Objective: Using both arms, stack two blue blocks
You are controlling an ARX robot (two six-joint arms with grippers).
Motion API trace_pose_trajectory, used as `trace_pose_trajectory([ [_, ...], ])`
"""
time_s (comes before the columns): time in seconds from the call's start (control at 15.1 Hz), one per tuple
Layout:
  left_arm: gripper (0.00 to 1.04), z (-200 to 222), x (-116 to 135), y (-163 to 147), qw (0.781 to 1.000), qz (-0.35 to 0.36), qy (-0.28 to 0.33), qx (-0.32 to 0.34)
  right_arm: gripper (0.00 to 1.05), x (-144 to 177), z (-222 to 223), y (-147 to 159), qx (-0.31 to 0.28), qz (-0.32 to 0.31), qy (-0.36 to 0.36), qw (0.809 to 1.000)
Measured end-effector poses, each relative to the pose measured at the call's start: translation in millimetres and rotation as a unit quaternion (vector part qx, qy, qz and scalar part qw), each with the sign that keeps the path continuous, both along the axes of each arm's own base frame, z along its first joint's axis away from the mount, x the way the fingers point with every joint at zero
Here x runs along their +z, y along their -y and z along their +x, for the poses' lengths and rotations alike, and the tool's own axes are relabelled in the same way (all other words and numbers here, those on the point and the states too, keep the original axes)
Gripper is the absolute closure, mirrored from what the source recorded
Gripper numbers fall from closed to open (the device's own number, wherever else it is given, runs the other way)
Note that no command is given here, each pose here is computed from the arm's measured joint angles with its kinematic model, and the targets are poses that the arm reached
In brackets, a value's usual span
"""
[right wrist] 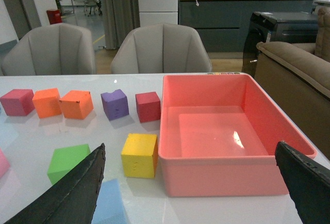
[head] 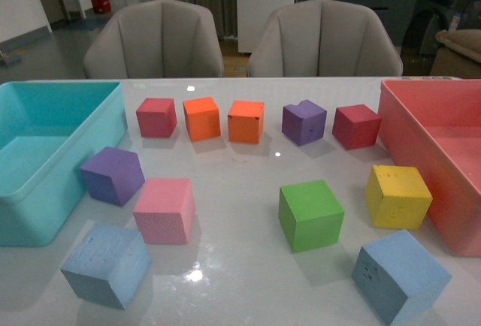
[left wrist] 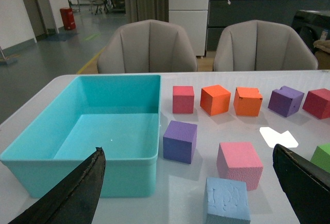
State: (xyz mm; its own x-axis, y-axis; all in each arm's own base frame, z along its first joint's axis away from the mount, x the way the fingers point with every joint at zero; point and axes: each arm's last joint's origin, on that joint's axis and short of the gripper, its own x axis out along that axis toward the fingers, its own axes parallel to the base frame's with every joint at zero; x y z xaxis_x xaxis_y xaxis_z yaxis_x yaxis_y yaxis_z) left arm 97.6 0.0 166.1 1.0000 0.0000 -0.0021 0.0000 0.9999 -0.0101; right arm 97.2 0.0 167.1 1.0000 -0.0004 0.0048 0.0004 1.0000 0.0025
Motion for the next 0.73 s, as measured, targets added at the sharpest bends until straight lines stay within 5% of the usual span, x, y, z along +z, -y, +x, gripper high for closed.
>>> trace_pose_trajectory([
  [0.46, 0.07, 0.0, 0.0, 0.0, 1.0, 0.0, 0.0, 0.0, 0.06, 0.0, 0.0, 0.0, 0.0, 0.0, 0.0, 1.0],
  [0.66, 0.07, 0.0, 0.0, 0.0, 1.0, 0.0, 0.0, 0.0, 0.06, 9.3, 13.2, -4.7, -0.104, 0.004, -0.085, 0.991],
  [0.73, 0.07, 0.0, 0.0, 0.0, 1.0, 0.0, 0.0, 0.0, 0.06, 28.2, 25.2, -3.9, -0.134, 0.007, -0.065, 0.989],
])
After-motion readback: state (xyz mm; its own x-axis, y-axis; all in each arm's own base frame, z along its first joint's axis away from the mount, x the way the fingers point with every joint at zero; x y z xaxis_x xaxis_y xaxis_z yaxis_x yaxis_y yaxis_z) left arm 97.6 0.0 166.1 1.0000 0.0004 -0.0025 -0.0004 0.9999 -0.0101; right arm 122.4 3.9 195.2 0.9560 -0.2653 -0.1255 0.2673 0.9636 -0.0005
